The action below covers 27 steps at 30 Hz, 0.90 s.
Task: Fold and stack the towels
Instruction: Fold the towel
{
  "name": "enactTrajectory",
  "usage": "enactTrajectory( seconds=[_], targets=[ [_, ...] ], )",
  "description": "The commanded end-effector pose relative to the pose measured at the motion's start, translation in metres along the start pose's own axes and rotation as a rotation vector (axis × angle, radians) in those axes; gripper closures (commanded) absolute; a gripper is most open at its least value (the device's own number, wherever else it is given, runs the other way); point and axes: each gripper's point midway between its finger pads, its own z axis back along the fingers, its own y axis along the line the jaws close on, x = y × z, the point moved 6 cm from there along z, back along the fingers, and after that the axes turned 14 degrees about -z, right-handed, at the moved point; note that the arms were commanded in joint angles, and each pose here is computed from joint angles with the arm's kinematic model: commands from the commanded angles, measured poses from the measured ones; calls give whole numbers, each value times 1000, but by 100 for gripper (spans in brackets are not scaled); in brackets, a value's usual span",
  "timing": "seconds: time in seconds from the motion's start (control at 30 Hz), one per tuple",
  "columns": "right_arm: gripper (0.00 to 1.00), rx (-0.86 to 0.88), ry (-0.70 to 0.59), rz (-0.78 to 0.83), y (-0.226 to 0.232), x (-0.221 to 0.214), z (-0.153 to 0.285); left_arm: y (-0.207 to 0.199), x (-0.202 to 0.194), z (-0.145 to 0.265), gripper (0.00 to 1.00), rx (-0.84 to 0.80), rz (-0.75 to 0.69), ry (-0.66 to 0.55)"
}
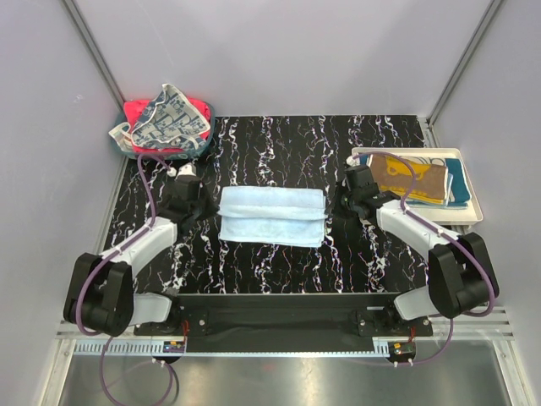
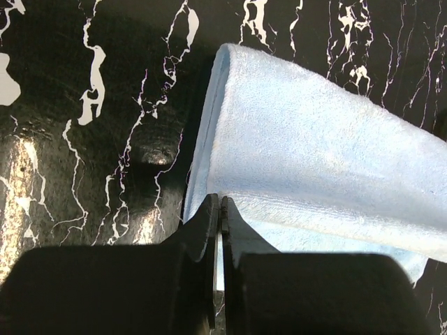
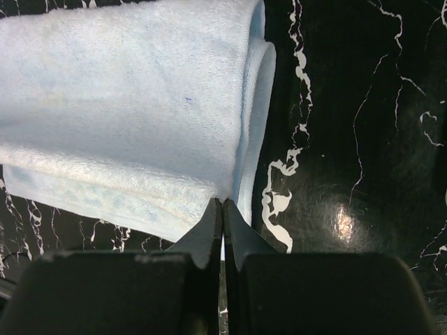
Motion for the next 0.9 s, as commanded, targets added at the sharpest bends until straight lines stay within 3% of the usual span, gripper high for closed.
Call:
enactTrajectory(
  seconds=[0.0, 0.87],
  targets=[
    [100, 19, -29, -5, 4, -2, 8, 2, 10, 8, 100, 7, -4, -75],
    [100, 7, -7, -19, -14, -25, 13, 10, -19, 13, 100, -17, -6, -35]
  ],
)
